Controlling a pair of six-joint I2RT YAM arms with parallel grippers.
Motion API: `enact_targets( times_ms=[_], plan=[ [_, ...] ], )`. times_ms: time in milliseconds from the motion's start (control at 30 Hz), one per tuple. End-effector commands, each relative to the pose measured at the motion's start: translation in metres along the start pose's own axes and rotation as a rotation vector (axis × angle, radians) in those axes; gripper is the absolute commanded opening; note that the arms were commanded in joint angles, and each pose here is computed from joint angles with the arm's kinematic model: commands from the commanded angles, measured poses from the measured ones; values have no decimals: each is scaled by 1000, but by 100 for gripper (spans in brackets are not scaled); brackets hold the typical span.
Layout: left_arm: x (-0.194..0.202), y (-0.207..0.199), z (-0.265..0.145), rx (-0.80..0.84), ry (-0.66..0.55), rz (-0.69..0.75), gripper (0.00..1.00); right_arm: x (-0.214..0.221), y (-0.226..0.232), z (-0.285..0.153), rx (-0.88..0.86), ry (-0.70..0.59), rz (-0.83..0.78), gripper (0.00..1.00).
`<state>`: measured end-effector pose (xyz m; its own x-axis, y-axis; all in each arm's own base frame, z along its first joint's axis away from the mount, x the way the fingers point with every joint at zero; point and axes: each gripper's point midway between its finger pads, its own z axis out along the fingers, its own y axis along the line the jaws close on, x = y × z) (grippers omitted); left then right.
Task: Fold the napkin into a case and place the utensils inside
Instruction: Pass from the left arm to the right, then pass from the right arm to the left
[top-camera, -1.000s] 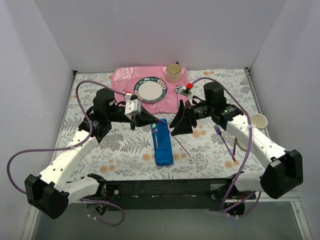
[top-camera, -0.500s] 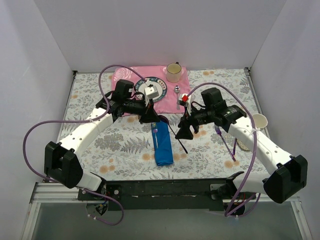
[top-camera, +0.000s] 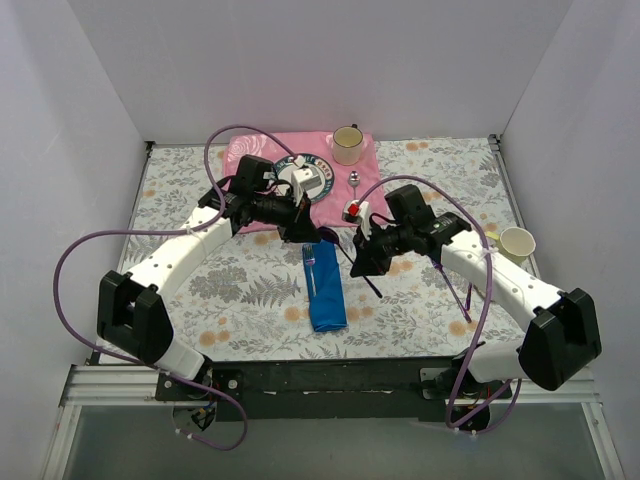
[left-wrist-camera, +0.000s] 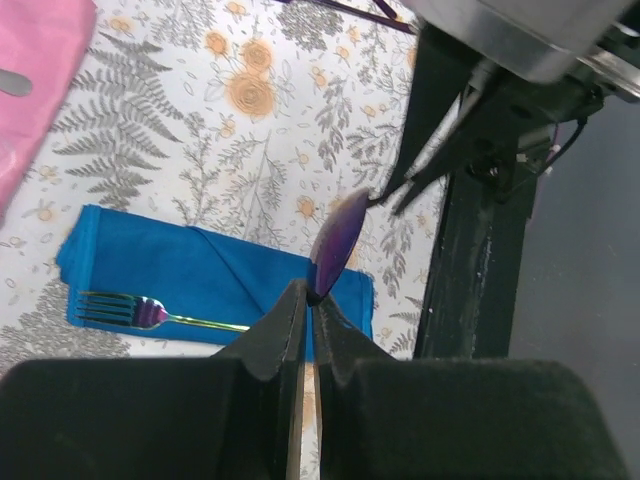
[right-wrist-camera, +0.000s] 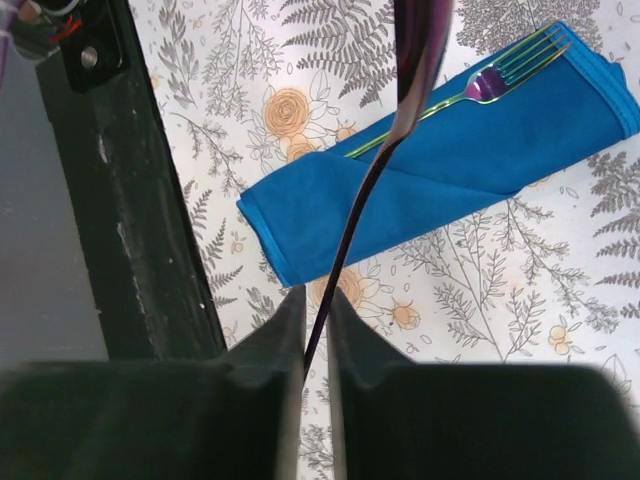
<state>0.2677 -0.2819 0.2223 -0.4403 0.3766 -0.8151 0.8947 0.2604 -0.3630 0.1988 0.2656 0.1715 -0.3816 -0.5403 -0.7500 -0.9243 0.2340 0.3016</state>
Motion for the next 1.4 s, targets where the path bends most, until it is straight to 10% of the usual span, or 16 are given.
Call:
enact_targets(
  times_ms=[0, 200, 500, 1367],
  plan=[
    [-18, -5, -7, -1, -36, -1, 0, -6, -2, 3, 6, -24, -17, 1],
    [-38, 18, -60, -23, -311, -123, 62, -22, 24, -2, -113, -122, 72, 1],
    [-68, -6, -90, -48, -549, 82, 46, -39, 41, -2, -220, -238, 380, 1],
    [-75, -20, -34, 44, -467, 123, 26, -60, 56, -9, -335, -373, 483, 1]
  ],
)
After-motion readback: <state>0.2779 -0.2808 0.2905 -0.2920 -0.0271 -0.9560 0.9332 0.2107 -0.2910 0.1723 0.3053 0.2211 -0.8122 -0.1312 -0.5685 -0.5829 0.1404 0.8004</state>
